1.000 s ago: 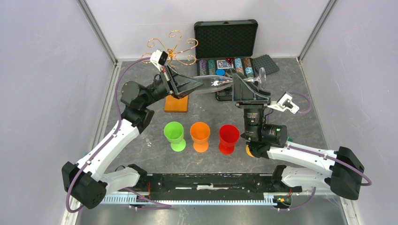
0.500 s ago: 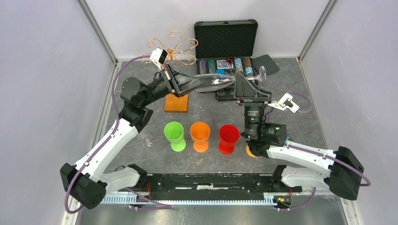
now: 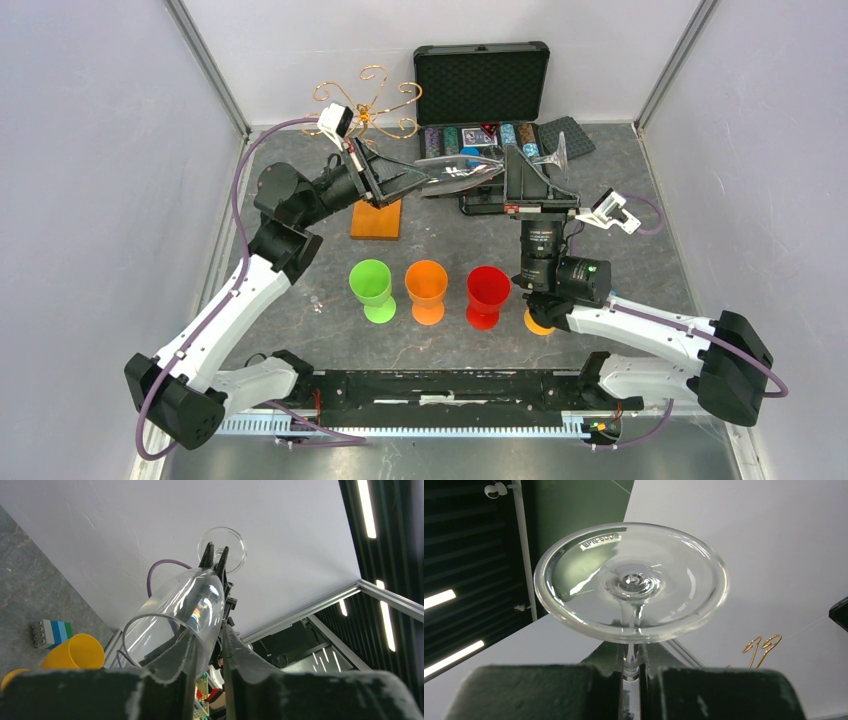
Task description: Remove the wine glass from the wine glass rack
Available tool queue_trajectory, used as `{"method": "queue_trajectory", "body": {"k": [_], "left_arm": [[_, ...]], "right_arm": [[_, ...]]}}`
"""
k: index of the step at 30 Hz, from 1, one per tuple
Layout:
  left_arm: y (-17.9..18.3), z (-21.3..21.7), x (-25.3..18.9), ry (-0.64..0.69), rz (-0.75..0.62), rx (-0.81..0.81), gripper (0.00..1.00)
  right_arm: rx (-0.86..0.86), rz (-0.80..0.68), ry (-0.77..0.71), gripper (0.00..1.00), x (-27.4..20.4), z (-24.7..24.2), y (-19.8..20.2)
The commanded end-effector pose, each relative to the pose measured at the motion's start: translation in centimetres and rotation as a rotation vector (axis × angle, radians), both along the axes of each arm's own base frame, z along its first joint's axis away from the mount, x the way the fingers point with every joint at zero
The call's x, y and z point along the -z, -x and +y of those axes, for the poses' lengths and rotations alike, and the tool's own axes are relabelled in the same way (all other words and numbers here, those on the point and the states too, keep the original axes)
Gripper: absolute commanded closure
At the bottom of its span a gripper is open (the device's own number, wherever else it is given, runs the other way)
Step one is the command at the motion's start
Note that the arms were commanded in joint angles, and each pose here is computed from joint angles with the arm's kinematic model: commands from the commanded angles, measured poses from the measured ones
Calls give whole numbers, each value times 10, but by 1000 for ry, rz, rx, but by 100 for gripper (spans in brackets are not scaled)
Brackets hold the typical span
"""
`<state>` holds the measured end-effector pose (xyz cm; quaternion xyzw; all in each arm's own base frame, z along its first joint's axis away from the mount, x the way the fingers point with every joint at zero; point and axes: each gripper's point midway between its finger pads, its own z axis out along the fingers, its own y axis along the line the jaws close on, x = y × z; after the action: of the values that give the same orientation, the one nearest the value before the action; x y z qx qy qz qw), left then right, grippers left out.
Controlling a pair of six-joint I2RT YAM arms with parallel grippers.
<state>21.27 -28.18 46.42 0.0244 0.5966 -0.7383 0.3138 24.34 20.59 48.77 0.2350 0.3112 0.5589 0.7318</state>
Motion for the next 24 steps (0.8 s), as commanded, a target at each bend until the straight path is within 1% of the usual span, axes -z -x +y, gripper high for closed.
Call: {"method": "queue_trajectory", "body": {"k": [1,3,5,6,7,9,10,14,15,17,19,22,24], "left_arm": [[16,0,-9,-27,-98,41,67],[17,-1,-9,-30,-105,44,61],[16,-2,-8,-35,-106,50,60],[16,-2,-8,-37,-107,53,63],[16,-2,-7,-38,-107,55,71],[16,-3,-7,-39,-109,56,90],[16,-3,-7,-39,-109,56,98],[16,-2,-10,-38,-122,47,98],[16,-2,-12,-37,-132,43,98],[16,-1,-16,-34,-150,31,98],[15,0,-19,-32,-168,18,98],[11,1,-24,-38,-186,-9,98],[8,1,-25,-46,-194,-23,98]], "right_arm": [[25,-26,13,100,-10,-1,-1],[22,-20,10,100,-9,-1,-2],[17,-13,7,100,-9,-1,-3],[17,-7,8,100,-7,-1,-4],[15,1,9,100,-6,0,-5],[12,8,8,100,-5,0,-6],[13,12,6,100,-4,0,-7],[7,20,2,99,-2,-1,-7],[6,19,1,96,-2,-1,-7],[4,20,-1,87,-1,-2,-7],[-1,19,-4,73,0,-3,-6],[-6,14,-16,55,2,-5,-4],[-10,8,-19,49,3,-6,-3]]}}
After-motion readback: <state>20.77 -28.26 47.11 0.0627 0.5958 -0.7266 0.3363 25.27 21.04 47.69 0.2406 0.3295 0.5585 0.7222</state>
